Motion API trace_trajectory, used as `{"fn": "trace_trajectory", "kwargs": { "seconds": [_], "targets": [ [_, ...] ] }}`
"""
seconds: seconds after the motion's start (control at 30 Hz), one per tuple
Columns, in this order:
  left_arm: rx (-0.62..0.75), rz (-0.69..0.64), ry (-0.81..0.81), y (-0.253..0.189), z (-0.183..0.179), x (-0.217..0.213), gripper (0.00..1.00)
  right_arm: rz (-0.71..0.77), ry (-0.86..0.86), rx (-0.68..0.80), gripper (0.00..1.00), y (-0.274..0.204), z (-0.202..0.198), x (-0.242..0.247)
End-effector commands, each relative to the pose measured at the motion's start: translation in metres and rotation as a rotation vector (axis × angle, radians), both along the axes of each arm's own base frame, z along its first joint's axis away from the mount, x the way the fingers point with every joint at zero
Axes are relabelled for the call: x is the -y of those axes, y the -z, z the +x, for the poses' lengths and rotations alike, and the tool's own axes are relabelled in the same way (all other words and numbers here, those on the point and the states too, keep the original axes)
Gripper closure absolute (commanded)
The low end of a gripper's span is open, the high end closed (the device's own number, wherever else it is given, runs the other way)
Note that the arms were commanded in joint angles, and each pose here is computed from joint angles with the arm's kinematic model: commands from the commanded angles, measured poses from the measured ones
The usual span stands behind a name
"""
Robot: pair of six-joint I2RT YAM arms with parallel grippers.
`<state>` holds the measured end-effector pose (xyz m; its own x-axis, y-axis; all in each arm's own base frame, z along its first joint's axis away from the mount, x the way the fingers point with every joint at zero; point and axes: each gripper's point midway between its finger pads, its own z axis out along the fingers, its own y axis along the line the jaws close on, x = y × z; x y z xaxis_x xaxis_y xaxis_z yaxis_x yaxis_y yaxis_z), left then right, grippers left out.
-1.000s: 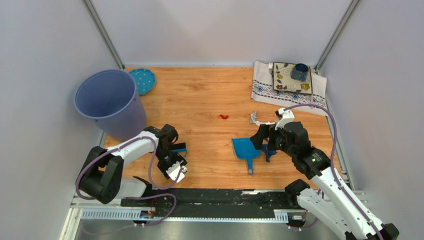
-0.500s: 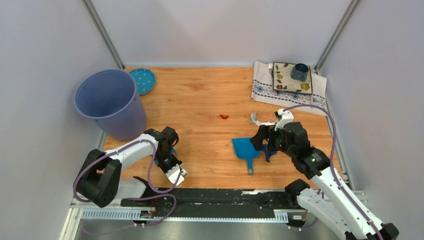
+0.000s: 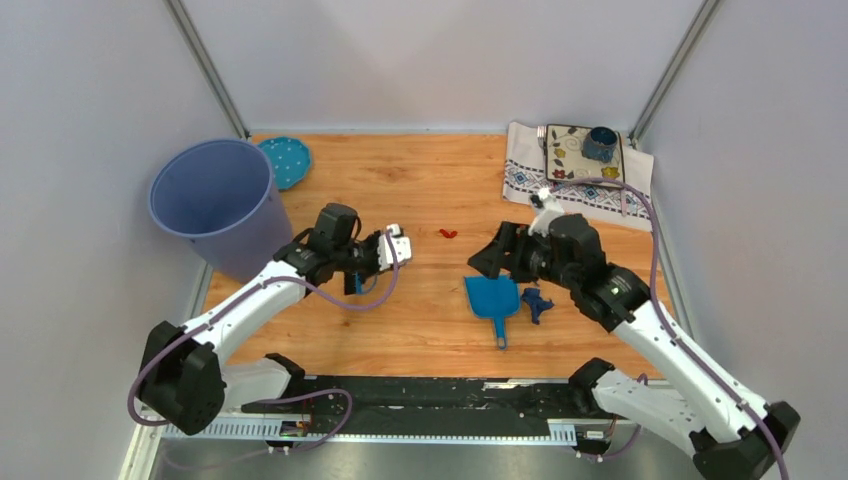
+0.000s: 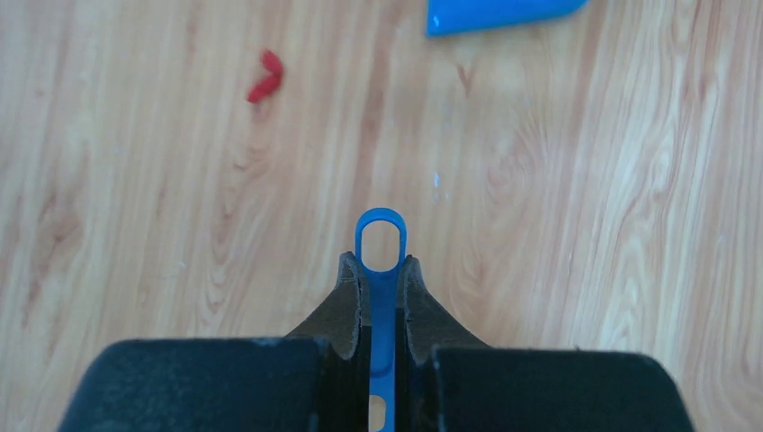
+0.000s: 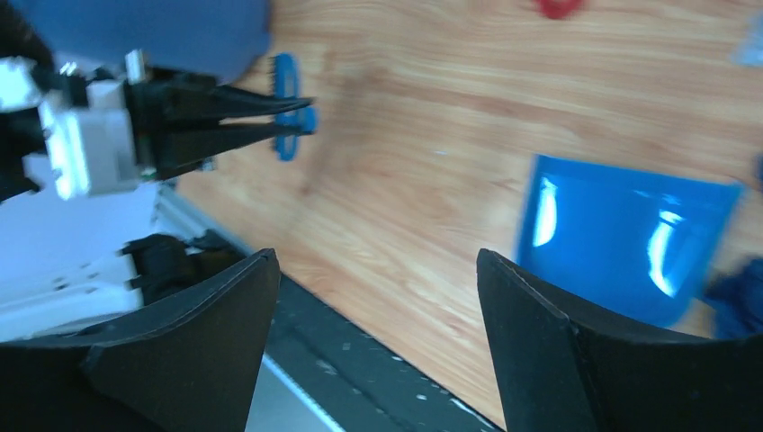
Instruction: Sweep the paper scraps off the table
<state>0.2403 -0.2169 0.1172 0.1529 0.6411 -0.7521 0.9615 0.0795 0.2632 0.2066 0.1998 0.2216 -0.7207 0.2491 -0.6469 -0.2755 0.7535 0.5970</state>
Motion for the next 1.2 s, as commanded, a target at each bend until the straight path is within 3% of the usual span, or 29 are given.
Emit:
{"fn": "trace_trajectory", "kwargs": {
  "seconds": [0.0, 0.2, 0.9, 1.17],
  "targets": [
    [-0.127, -0.176, -0.176, -0.049, 0.006, 0.016, 1.0, 0.185, -0.176, 0.059, 0.16, -0.073, -0.003, -0.065],
    [-0.185, -0.21, -0.165, -0.059, -0.006, 0.02, 1.0, 0.235, -0.319, -0.078, 0.37, -0.059, 0.005, -0.113],
    [-0.197, -0.245, -0.121, -0.07, -0.01, 0.027, 1.0, 0.192, -0.402, -0.254, 0.44, -0.001, 0.037, -0.168],
    [-0.19, -0.25, -0.117, -0.071, -0.007, 0.029, 1.0, 0.227, -0.434, -0.298, 0.57, 0.011, 0.034, -0.18]
  ]
}}
